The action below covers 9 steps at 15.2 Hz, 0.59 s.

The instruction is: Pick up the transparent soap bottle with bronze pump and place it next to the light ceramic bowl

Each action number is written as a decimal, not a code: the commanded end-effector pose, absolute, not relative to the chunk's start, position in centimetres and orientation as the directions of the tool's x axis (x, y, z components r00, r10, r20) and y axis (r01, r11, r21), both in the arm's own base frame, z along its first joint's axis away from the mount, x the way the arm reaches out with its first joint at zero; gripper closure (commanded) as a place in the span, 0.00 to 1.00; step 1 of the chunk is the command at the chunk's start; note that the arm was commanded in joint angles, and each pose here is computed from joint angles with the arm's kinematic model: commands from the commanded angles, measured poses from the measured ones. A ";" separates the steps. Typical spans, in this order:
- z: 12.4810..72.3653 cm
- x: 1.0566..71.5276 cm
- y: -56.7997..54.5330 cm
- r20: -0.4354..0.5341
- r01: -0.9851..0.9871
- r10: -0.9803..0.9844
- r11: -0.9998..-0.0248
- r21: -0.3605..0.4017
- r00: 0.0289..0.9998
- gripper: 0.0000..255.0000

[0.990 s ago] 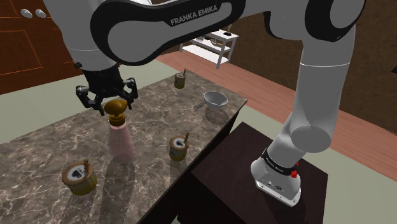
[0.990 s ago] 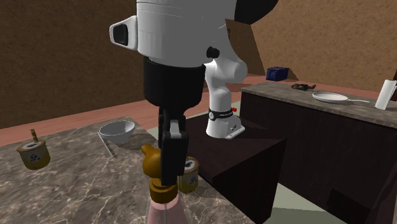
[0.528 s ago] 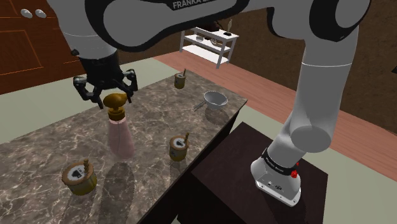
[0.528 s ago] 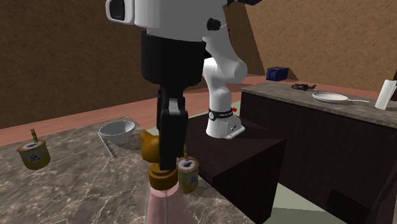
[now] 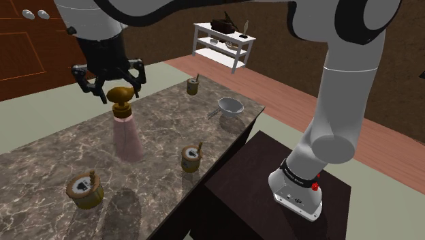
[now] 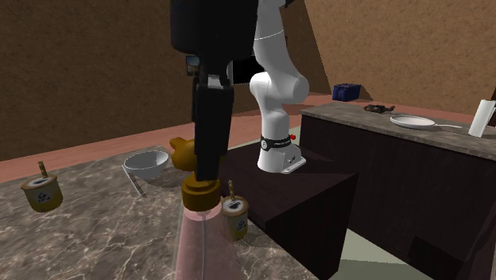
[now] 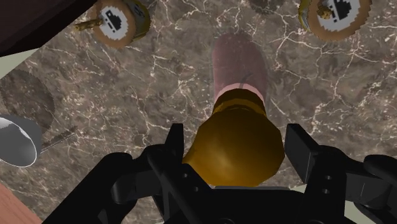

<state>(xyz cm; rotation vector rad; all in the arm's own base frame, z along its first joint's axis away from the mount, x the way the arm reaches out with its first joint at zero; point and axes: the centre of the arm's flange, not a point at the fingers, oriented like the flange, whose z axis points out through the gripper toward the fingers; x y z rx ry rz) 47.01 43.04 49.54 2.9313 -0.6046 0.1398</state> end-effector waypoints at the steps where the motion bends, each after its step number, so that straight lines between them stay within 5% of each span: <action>1: 50.6 47.0 43.0 0.120 -0.399 -0.386 -0.909 0.123 0.915 1.00; 9: 54.8 47.0 43.0 0.120 -0.399 -0.386 -0.909 0.123 0.915 1.00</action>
